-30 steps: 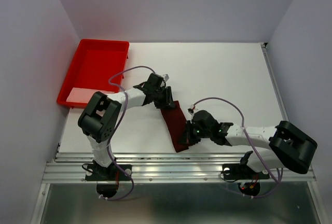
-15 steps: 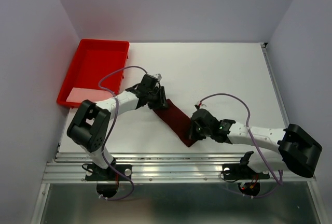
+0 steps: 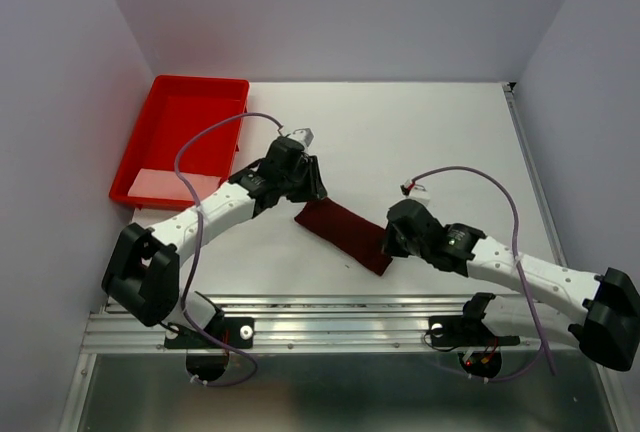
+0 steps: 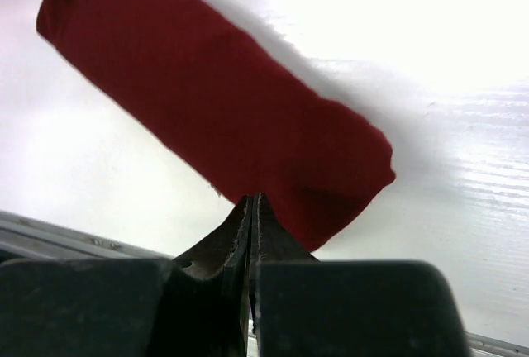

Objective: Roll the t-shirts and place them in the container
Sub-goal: Move the bin to the center of the board.

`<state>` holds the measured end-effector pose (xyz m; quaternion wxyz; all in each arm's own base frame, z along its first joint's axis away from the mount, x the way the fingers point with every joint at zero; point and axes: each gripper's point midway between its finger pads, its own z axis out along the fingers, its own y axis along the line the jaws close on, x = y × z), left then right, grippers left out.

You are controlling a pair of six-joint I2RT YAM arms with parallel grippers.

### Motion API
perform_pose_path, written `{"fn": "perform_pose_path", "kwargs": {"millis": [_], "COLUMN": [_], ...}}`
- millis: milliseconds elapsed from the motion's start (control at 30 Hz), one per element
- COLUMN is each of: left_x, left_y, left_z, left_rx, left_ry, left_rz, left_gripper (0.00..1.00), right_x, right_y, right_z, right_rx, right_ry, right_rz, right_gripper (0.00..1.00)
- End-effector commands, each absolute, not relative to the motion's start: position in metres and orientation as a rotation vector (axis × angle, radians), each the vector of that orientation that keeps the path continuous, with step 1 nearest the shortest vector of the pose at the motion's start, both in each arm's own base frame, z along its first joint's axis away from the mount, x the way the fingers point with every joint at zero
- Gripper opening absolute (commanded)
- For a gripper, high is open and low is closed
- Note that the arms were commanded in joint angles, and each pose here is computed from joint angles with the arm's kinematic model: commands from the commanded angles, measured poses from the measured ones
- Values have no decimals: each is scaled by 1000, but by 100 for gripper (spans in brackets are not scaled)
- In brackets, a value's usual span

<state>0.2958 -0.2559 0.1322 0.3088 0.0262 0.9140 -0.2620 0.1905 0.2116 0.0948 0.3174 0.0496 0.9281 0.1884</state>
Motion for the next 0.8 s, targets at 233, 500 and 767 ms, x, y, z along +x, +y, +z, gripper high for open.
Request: {"fn": "perform_pose_path", "kwargs": {"millis": [233, 500, 767], "left_x": [281, 279, 275], "left_y": [-304, -310, -306], "left_z": [145, 127, 126], "left_rx": [202, 225, 240], "left_ry": [2375, 2417, 2432], "left_rz": [-781, -763, -724], "left_gripper": [24, 19, 20], "right_x": [233, 226, 222], "right_y": [200, 196, 208], "right_z": [101, 80, 101], "right_rx": [399, 419, 308], "right_ry": [2372, 2427, 2428], "right_rz": [514, 490, 581], "right_gripper": [2, 2, 2]}}
